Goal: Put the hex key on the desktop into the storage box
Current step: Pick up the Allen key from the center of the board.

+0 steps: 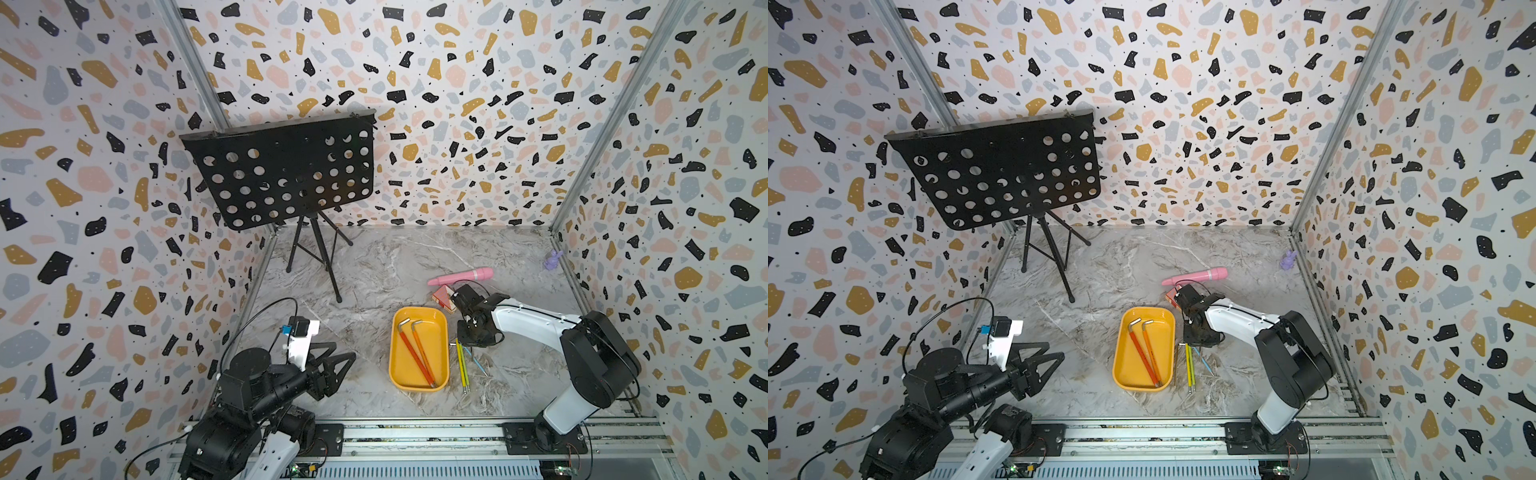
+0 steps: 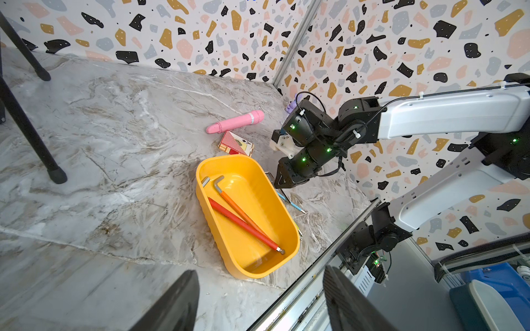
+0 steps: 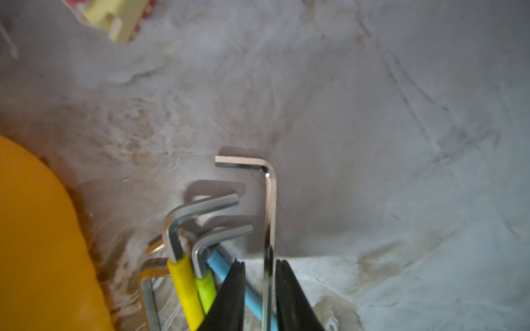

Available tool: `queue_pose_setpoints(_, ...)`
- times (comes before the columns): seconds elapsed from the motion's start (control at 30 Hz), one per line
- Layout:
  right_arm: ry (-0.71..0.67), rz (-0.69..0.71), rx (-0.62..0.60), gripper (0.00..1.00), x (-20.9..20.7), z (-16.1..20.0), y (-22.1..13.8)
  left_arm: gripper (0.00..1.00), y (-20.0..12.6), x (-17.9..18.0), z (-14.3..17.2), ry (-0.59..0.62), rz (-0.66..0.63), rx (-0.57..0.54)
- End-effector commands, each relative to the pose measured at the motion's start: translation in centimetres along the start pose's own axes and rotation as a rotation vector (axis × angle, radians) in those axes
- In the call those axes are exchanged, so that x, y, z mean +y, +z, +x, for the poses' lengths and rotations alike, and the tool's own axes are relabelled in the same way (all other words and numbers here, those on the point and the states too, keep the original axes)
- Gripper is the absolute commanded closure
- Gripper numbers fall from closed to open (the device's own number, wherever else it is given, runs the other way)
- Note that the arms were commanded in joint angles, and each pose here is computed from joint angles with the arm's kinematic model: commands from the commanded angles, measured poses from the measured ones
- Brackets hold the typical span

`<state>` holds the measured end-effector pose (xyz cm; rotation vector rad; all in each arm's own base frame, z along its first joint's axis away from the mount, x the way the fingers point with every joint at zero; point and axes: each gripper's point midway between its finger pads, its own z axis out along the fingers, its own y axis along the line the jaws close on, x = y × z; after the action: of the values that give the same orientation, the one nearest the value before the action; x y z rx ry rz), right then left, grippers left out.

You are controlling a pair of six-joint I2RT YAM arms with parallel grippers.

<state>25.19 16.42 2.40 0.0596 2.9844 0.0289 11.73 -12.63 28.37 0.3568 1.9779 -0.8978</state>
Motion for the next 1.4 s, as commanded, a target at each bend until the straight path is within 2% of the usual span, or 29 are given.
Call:
queue_pose_setpoints(0.0, 0.015, 0.006, 0.006, 0.75, -0.3, 0.2, 0.1, 0.28, 0.1, -0.4, -0.8, 0.030, 0.022, -0.030)
queue_pose_setpoints(0.37, 0.042, 0.021, 0.022, 0.81, -1.0, 0.9, 1.0, 0.28, 0.1, -0.4, -0.8, 0.030, 0.022, -0.031)
queue_pose_setpoints(0.83, 0.066, 0.036, -0.035, 0.92, -1.6, 0.0, -0.7, 0.28, 0.1, -0.4, -0.7, 0.029, 0.022, -0.030)
queue_pose_setpoints(1.0, 0.083, 0.052, -0.099, 1.00, -2.4, -0.8, -2.8, 0.28, 0.1, -0.4, -0.8, 0.029, 0.023, -0.030)
queue_pose_setpoints(1.17, 0.053, 0.018, -0.173, 1.00, -2.2, -2.0, -5.6, 0.28, 0.1, -0.4, -0.8, 0.029, 0.024, -0.030)
queue_pose_setpoints(1.37, -0.031, -0.066, -0.236, 1.00, 0.7, -2.6, -9.5, 0.28, 0.2, -0.3, -0.8, 0.026, 0.020, -0.030)
